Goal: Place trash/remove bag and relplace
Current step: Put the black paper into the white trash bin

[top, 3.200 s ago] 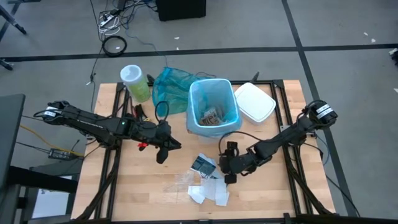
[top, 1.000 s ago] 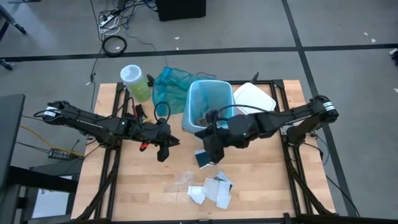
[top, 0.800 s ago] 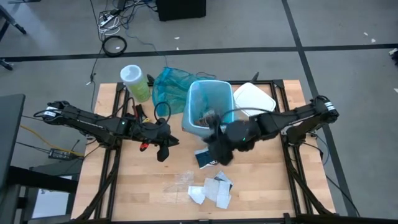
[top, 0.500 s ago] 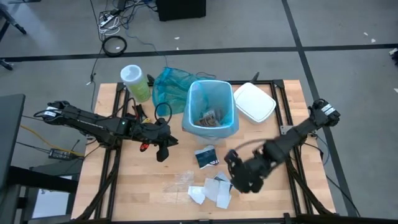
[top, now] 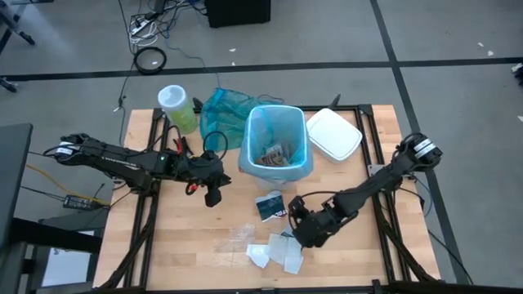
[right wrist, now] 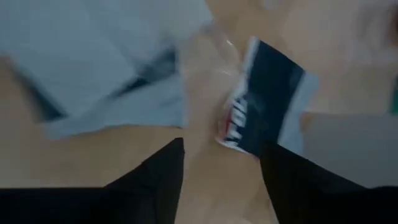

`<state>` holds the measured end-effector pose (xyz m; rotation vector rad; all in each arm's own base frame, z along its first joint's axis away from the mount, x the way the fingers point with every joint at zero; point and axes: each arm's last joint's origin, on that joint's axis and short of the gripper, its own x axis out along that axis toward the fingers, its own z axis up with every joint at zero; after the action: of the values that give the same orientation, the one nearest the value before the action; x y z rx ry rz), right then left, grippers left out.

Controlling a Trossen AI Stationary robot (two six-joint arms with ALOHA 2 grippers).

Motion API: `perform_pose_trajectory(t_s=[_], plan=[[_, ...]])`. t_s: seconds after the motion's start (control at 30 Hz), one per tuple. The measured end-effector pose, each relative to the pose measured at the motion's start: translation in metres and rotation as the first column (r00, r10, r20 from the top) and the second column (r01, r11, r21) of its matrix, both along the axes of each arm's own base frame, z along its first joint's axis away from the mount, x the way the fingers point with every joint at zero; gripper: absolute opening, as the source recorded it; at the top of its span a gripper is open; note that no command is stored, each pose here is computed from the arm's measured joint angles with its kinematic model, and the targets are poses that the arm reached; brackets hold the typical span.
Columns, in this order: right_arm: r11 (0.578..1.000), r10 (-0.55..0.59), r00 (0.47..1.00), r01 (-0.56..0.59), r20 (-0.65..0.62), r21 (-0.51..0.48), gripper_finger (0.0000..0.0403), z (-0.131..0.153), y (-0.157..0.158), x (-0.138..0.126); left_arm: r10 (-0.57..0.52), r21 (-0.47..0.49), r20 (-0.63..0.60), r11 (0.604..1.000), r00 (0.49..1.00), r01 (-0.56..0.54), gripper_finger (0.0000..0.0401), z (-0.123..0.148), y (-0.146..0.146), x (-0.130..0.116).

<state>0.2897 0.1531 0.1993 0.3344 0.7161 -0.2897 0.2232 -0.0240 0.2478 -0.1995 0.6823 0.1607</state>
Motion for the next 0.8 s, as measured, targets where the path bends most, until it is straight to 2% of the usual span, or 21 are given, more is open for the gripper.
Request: perform_pose_trajectory(t_s=[0.17,0.3,0.5,0.63,0.8], plan=[[0.999,0.006,1.000,-0.006,-0.002,-0.048,0.0207,-0.016,-0.010,0.015,0.004,-0.006,0.015,1.000,1.000,-0.004,0.0067,-0.008,0.000,-0.001],[0.998,0.039,0.998,-0.036,0.049,-0.052,0.0203,-0.026,-0.012,0.031,0.039,-0.098,0.043,0.995,0.998,-0.034,0.0066,-0.030,0.000,-0.004],[0.998,0.015,1.000,-0.016,-0.014,-0.063,0.0201,-0.040,-0.017,0.034,0.072,-0.205,0.126,0.978,0.989,-0.045,0.0067,-0.049,-0.001,-0.006],[0.997,0.003,0.998,-0.008,-0.062,-0.083,0.0201,-0.043,-0.022,0.032,0.071,-0.206,0.140,0.978,0.988,-0.041,0.0067,-0.049,-0.001,-0.006],[0.997,-0.022,0.998,0.018,-0.053,-0.080,0.0201,-0.043,-0.030,0.036,0.078,-0.200,0.145,0.979,0.986,-0.048,0.0066,-0.049,-0.001,-0.006]])
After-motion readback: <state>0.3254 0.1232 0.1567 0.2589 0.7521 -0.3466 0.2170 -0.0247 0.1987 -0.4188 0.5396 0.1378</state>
